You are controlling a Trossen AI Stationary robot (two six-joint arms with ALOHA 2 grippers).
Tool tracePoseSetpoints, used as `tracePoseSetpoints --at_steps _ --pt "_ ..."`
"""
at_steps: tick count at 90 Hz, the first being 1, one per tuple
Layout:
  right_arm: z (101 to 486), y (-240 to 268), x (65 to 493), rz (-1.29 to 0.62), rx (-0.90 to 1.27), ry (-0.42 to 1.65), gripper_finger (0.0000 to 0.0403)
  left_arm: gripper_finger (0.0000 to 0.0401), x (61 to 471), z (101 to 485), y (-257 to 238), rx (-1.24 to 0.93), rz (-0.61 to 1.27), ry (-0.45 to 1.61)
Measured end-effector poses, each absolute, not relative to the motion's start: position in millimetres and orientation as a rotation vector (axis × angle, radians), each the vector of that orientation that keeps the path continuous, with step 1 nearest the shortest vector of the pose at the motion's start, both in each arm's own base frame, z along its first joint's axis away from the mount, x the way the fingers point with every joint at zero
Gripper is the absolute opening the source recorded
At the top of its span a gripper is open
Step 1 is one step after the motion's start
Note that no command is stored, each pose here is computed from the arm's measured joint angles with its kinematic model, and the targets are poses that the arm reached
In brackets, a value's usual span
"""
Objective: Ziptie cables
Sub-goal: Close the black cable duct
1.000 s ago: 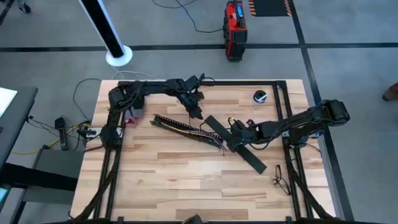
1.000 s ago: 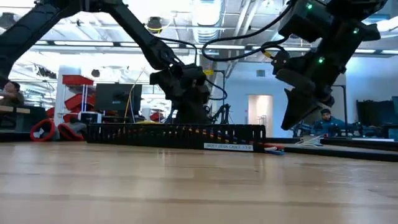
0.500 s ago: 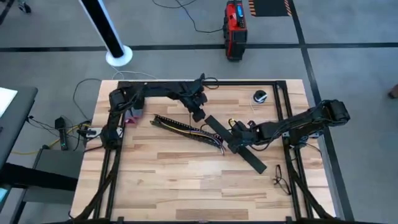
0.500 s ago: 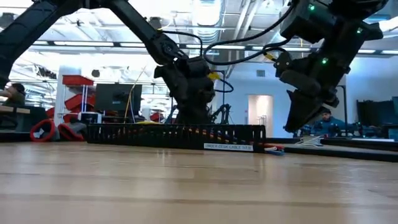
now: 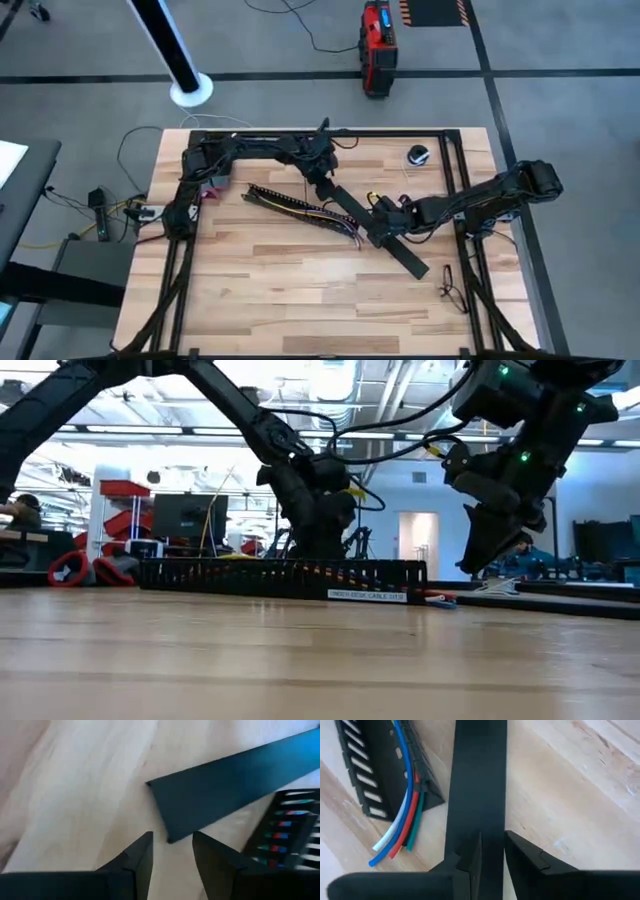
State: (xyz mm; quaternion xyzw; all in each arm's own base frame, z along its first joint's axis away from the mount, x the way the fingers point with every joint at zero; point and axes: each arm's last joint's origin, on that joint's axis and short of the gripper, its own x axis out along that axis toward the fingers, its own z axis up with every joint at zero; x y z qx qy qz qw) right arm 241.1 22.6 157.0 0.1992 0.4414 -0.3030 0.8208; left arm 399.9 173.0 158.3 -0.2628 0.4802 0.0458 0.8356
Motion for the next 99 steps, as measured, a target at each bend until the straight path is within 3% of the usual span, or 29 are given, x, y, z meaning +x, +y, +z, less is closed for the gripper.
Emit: tracePoseSetpoints --at_steps 65,99 --pt "156 25 241 -0.625 0.437 0.955 0.0082 0.0134 411 150 156 -0.464 0.259 1.07" --pt "157 34 240 -0.605 0.447 0.956 0.0082 0.0134 410 151 160 -0.531 0.207 1.066"
